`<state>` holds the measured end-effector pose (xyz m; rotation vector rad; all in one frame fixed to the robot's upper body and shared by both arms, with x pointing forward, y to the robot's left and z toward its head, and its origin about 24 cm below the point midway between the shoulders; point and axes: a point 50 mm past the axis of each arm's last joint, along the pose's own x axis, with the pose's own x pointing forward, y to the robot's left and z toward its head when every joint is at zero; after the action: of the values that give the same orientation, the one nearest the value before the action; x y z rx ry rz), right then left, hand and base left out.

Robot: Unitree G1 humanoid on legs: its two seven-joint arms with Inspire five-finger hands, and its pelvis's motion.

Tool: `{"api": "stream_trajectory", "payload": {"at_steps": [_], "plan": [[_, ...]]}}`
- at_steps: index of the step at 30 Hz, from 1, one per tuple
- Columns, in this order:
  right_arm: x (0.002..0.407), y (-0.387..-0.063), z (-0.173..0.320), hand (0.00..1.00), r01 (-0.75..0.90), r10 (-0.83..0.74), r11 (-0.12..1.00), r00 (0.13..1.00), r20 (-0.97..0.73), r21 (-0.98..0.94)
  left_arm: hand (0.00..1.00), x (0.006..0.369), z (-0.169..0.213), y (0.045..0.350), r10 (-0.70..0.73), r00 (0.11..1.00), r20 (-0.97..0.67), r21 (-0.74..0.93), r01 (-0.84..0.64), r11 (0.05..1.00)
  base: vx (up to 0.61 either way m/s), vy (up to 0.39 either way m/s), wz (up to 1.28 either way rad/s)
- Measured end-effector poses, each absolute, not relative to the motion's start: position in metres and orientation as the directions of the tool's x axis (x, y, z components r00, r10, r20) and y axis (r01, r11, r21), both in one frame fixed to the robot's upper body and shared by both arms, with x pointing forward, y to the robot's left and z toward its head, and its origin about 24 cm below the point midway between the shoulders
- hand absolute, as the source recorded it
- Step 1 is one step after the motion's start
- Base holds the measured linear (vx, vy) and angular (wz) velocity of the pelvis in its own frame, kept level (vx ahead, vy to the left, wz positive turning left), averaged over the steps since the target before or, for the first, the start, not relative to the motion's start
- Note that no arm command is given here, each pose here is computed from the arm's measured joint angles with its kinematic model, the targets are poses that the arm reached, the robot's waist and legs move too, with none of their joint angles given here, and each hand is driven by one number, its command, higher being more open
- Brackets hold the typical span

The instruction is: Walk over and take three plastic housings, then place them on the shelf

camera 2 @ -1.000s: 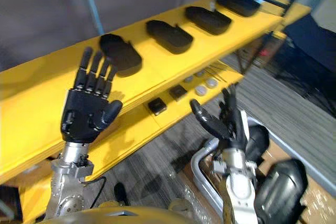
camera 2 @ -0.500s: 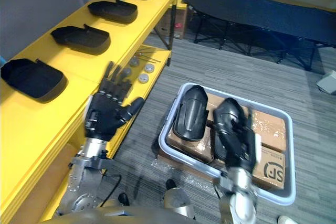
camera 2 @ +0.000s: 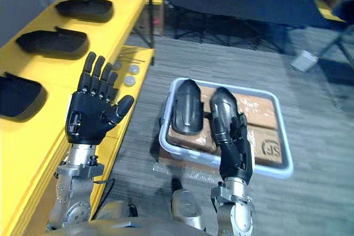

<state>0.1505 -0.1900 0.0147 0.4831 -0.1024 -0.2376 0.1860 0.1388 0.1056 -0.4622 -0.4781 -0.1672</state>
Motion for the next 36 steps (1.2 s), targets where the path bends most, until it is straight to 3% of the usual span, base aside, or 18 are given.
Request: {"api": "stream_trajectory", "payload": {"at_steps": [7, 10, 15, 18, 21, 23, 29, 33, 36], "plan": [[0.183, -0.116, 0.015, 1.00, -0.105, 0.091, 0.941, 0.994, 0.056, 0.322, 1.00, 0.193, 0.102, 0.142, -0.023, 0.907, 0.421, -0.440, 0.226, 0.869, -0.11, -0.218, -0.32], [0.184, -0.108, 0.007, 1.00, -0.133, 0.134, 0.962, 0.991, 0.010, 0.240, 1.00, 0.197, 0.093, 0.141, -0.052, 0.927, 0.370, -0.462, 0.232, 0.856, -0.06, -0.444, -0.22], [0.176, -0.149, -0.011, 1.00, 0.027, -0.016, 0.993, 0.995, -0.100, 0.119, 1.00, 0.194, 0.056, 0.116, -0.181, 0.972, 0.149, -0.513, 0.232, 0.826, -0.04, -0.433, -0.19], [0.155, -0.197, -0.019, 1.00, 0.153, -0.148, 0.988, 0.977, -0.153, 0.016, 1.00, 0.185, 0.029, 0.109, -0.182, 0.983, 0.012, -0.619, 0.150, 0.771, -0.03, -0.407, -0.03], [0.142, -0.242, -0.015, 1.00, 0.280, -0.289, 0.957, 0.946, -0.145, -0.077, 1.00, 0.177, 0.020, 0.102, -0.200, 0.980, -0.012, -0.667, 0.141, 0.731, 0.02, -0.177, -0.18], [0.138, -0.254, -0.013, 1.00, 0.309, -0.322, 0.945, 0.936, -0.142, -0.107, 1.00, 0.172, 0.017, 0.103, -0.208, 0.978, -0.022, -0.666, 0.141, 0.733, -0.02, -0.062, -0.17], [0.185, -0.253, 0.006, 1.00, 0.307, -0.310, 0.948, 0.951, -0.023, -0.090, 1.00, 0.164, -0.015, 0.133, -0.112, 0.968, -0.224, -0.278, 0.046, 0.960, -0.05, 0.066, -0.02], [0.218, -0.261, 0.010, 1.00, 0.349, -0.351, 0.934, 0.936, -0.015, -0.076, 1.00, 0.162, -0.015, 0.161, -0.031, 0.971, -0.237, -0.129, 0.001, 0.992, -0.07, 0.157, 0.16], [0.259, -0.289, 0.030, 1.00, 0.424, -0.428, 0.896, 0.904, -0.007, -0.132, 1.00, 0.178, 0.005, 0.174, 0.018, 0.989, -0.150, -0.092, -0.032, 0.995, -0.11, 0.120, 0.48]]}}
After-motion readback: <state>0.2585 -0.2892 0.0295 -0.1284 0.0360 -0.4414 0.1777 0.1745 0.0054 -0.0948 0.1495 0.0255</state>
